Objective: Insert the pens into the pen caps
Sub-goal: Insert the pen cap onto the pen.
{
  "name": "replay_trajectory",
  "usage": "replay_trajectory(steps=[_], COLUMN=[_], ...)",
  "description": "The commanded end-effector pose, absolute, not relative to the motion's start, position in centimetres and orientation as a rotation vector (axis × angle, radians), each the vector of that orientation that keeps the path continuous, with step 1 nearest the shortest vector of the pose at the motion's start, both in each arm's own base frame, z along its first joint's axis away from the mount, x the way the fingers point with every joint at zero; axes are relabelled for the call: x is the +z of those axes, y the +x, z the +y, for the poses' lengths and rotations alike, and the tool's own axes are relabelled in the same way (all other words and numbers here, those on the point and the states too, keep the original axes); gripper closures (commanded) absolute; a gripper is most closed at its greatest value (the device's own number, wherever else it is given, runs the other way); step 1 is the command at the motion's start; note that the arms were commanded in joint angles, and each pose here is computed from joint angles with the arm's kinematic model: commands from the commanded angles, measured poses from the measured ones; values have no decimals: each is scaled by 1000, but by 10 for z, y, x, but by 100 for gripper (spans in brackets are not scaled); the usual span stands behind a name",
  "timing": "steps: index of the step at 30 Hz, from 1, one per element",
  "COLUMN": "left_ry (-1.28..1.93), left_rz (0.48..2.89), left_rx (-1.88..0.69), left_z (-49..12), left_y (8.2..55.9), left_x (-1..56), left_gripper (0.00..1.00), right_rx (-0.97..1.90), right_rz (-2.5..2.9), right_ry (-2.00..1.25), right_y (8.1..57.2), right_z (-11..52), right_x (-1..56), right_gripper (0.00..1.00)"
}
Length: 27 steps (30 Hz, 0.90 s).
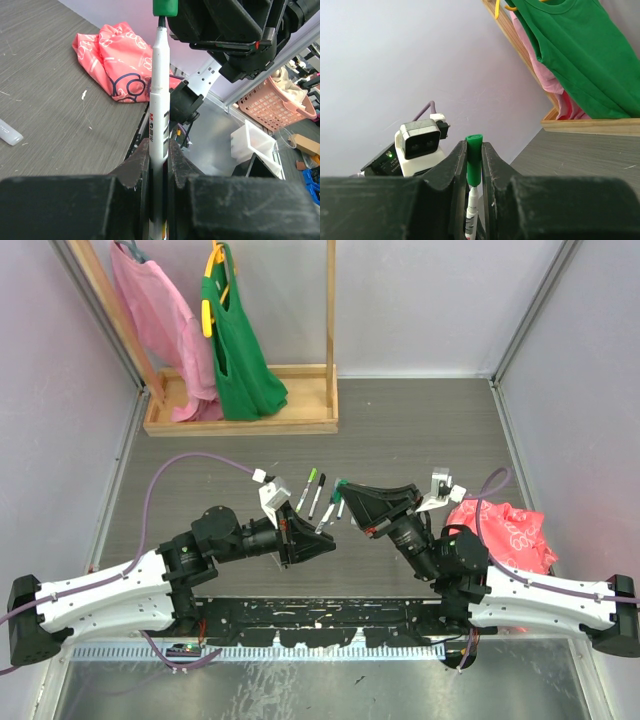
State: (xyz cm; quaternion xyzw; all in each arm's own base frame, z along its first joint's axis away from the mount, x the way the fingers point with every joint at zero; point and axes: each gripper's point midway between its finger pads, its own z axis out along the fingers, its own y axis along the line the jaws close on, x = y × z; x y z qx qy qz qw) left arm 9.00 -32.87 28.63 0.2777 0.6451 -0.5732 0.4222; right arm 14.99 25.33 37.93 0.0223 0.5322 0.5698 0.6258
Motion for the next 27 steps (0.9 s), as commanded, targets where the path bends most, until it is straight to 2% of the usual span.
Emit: replay_trajectory(steps=[1, 27], left_ry=[674, 553], left_rz=[1496, 1448], left_rx=[-1456, -1403], left_z=[-329, -319], left_y=[92, 109], left_x=[320, 333], left_gripper=[100, 100], right_rx=[1346, 1435], right_rz=[1192, 1278], right_ry=[62, 48], right_y=[146, 140], right_z=[253, 275], right_x=[388, 350], right_gripper=[100, 100])
